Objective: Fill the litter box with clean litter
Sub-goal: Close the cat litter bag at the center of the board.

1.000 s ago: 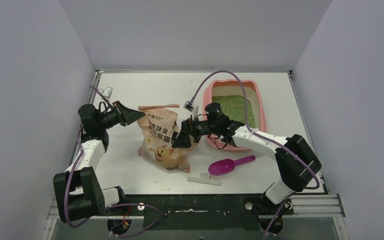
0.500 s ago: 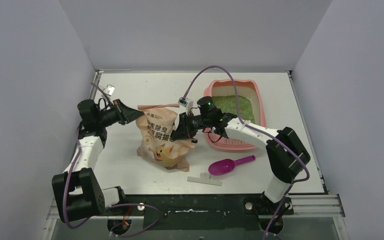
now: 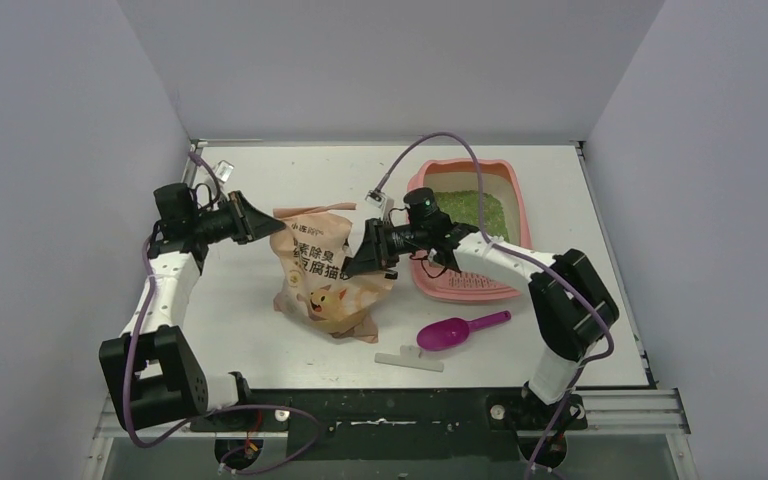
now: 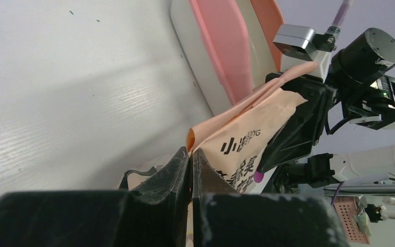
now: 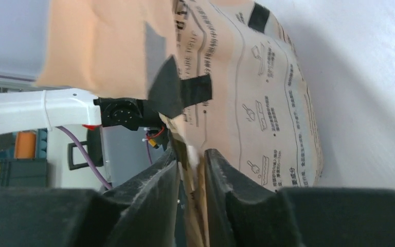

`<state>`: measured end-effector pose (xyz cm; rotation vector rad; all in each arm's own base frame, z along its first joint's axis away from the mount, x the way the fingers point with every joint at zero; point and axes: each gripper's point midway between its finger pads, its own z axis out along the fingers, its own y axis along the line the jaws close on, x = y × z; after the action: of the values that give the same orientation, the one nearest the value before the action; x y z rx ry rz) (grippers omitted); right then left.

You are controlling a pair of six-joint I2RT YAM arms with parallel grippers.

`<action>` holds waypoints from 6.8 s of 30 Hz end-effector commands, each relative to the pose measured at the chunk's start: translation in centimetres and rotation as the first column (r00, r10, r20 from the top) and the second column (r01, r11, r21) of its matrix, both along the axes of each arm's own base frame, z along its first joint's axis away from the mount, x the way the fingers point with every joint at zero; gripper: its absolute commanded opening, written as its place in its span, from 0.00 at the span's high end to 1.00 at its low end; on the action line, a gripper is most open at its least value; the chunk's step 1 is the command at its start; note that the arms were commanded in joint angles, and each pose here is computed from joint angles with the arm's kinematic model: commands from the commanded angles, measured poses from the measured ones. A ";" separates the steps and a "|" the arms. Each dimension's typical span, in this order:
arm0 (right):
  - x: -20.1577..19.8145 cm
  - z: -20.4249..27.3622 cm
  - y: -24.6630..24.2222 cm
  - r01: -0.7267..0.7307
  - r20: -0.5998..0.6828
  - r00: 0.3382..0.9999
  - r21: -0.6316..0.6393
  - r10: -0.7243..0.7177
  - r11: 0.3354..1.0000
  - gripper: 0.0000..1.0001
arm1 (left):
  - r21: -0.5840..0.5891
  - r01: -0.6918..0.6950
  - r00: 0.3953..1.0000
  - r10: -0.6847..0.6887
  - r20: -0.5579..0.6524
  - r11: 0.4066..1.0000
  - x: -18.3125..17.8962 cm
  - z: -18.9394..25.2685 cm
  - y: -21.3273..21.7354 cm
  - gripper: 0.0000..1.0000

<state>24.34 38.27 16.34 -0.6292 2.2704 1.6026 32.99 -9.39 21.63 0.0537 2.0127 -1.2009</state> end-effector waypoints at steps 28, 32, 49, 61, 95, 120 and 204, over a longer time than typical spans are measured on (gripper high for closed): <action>4.6 7.5 1.5 0.069 -0.151 0.988 0.307 -0.023 0.949 1.00 | 0.072 -0.019 0.989 0.008 0.151 0.997 1.3 2.8 0.7 0.45; 4.4 9.5 1.0 0.070 -0.222 0.975 0.410 0.025 0.909 1.00 | -0.043 0.040 0.986 -0.033 0.164 0.998 1.6 2.1 -0.4 0.34; 4.6 5.4 0.2 0.057 -0.193 0.981 0.173 -0.023 0.983 0.96 | -0.196 0.253 0.924 -0.177 0.340 0.947 2.3 0.0 -4.3 0.63; 5.9 3.5 -3.4 0.086 -0.169 0.982 0.021 -0.081 0.996 0.94 | -0.212 0.399 0.905 -0.346 0.249 0.892 -0.3 1.4 -4.4 1.00; 3.2 8.1 -4.6 0.065 0.173 0.981 0.109 -0.084 0.992 0.06 | -0.234 0.368 0.918 -0.312 0.244 0.900 -1.1 3.9 -3.6 1.00; 1.6 7.0 1.3 -0.077 0.280 0.959 0.101 0.046 0.992 0.36 | -0.198 0.275 0.949 -0.234 0.210 0.941 -1.1 4.5 -3.4 1.00; 5.9 -0.3 -8.7 0.159 0.071 0.986 -0.175 -0.148 0.972 0.51 | 0.668 0.044 0.910 -0.306 0.280 0.743 -1.5 -1.9 -11.8 0.45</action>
<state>29.41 30.87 14.64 -0.4616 2.4038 1.5013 30.21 -21.70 17.67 0.7610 2.0348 -0.5246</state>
